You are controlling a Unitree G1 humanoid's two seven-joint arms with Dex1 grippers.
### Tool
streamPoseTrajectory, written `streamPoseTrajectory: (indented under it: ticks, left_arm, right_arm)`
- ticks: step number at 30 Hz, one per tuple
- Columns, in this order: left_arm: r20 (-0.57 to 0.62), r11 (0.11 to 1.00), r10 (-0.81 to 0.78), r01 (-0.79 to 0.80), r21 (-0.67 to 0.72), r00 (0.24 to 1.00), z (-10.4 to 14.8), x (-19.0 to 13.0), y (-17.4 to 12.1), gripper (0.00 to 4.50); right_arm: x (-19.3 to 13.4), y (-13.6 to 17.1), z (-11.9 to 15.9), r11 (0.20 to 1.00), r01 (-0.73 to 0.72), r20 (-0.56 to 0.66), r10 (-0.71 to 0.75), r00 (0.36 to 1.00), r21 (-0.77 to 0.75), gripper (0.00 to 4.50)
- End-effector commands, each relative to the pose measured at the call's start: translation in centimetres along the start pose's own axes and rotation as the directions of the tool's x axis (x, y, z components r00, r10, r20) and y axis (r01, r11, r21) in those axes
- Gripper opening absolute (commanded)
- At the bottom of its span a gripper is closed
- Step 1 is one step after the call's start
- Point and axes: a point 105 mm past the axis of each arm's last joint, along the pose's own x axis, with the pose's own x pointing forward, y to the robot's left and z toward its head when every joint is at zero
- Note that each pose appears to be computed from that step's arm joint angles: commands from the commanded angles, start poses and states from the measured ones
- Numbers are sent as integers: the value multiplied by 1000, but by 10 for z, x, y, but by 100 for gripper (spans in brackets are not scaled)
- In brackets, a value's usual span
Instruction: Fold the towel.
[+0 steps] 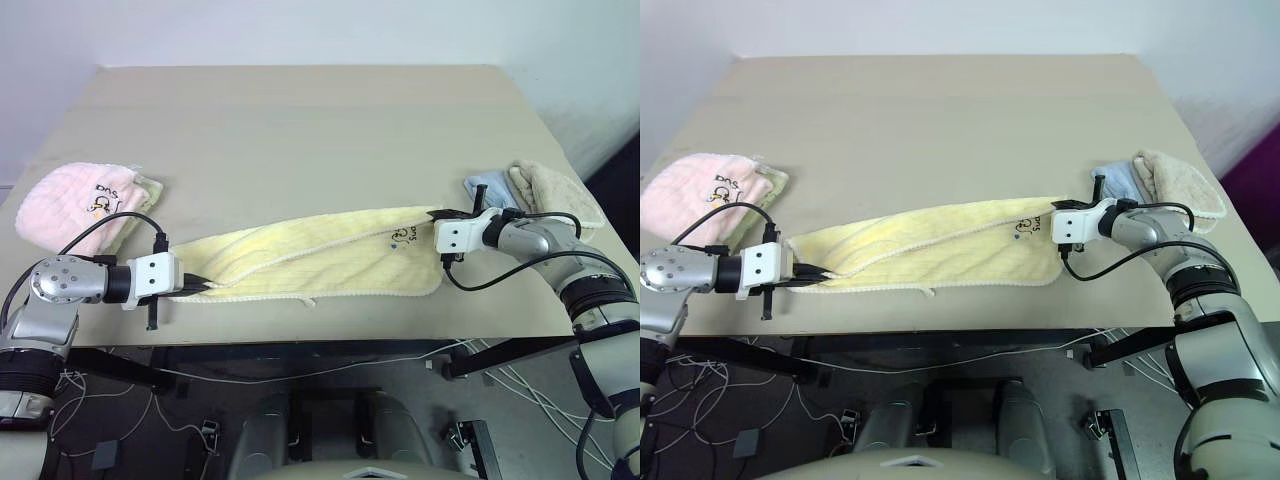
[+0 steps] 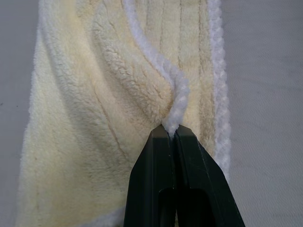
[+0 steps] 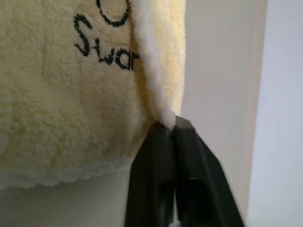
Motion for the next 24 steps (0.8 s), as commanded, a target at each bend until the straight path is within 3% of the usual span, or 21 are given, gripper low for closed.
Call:
streamPoseTrajectory:
  ticks: [1,4,8,13,18,24]
  left_arm:
    - [5,999,42,-42,9,999,1,-4,6,0]
    - [56,994,107,-106,-24,993,5,-5,14,0]
    - [217,946,314,-286,-150,924,28,-12,53,0]
    - [266,878,474,-429,-211,839,45,-19,101,0]
    - [314,752,659,-600,-272,683,74,-36,165,0]
    - [341,592,799,-746,-306,495,104,-88,211,0]
  right_arm:
    - [-3,-22,3,998,65,14,-65,998,-24,3]
    - [-5,-26,1,996,83,6,-83,997,-38,3]
    - [-10,-48,1,987,155,7,-155,988,-37,3]
    - [-11,-81,2,968,250,-2,-250,968,-4,3]
    - [-24,-137,-3,924,382,-59,-383,922,-32,3]
    - [-60,-196,0,847,530,-53,-532,845,-43,3]
